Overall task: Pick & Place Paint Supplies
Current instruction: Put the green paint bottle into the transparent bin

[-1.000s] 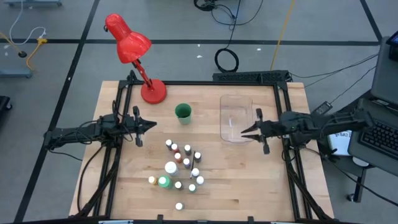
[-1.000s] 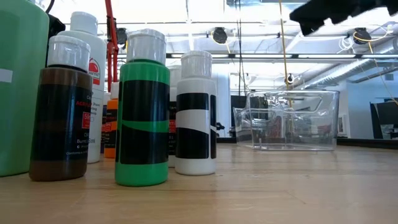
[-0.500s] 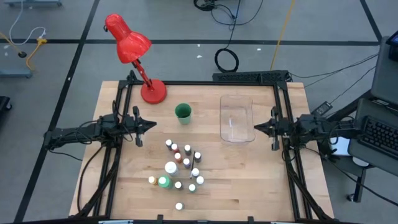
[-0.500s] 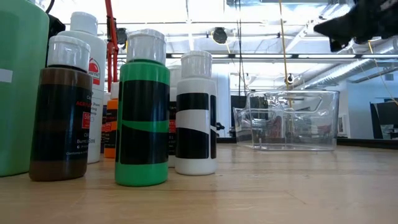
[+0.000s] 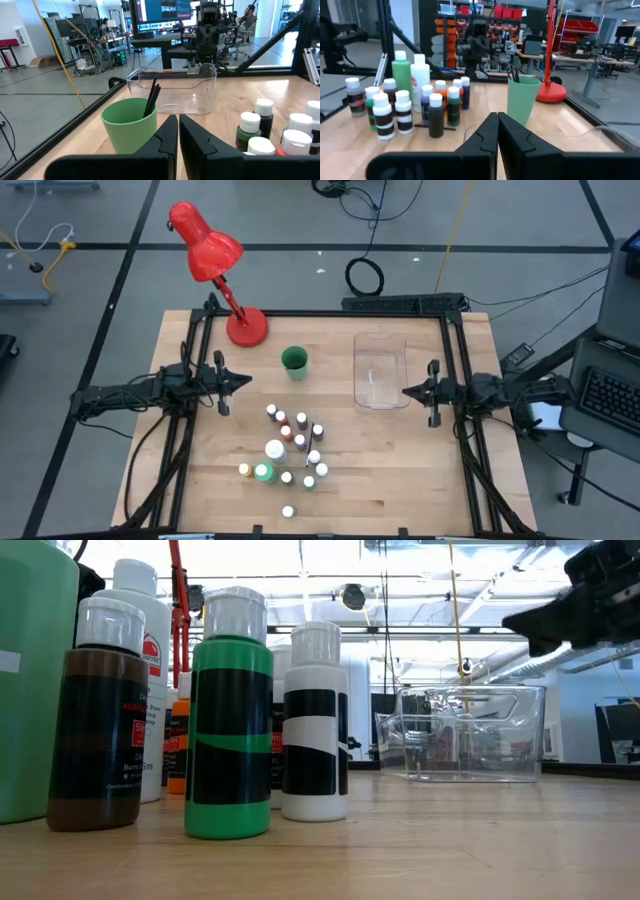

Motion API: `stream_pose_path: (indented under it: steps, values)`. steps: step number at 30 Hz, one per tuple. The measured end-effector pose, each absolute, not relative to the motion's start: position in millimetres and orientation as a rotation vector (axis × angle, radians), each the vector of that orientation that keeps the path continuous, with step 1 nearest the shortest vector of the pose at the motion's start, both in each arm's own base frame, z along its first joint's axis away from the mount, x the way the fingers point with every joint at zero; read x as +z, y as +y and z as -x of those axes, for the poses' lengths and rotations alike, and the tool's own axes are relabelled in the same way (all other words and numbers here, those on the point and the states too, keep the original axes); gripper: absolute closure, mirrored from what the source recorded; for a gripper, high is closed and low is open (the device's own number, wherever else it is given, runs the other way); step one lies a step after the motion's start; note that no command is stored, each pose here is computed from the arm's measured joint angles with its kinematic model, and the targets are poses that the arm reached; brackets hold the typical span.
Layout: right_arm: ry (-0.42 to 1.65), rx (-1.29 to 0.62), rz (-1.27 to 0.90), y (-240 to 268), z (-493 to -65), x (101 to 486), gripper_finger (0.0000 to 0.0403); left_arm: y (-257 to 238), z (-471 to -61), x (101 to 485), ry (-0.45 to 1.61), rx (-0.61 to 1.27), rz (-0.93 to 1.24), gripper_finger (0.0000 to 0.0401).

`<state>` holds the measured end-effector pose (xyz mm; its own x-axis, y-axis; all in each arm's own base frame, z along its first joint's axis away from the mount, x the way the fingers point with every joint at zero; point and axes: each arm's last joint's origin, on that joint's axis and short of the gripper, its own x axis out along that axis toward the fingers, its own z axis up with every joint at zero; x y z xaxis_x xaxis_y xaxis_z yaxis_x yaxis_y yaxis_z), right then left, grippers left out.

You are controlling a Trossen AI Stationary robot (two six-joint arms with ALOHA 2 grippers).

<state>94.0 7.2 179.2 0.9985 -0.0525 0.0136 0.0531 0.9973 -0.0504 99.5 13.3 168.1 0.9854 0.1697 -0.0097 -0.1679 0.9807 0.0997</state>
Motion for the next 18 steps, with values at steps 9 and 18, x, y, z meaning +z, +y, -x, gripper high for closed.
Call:
stream_pose_path:
  steps: [9, 18]
  values:
    - [-0.074, 0.001, 0.017, 9.0, -95.9, 176.0, 0.0402, 13.4, -99.5, 168.0, 0.019, 0.171, -0.099, 0.0380]
    - [-0.029, -0.014, 0.060, 12.6, -97.6, 170.8, 0.0402, 13.4, -99.5, 168.0, 0.018, 0.171, -0.099, 0.0380]
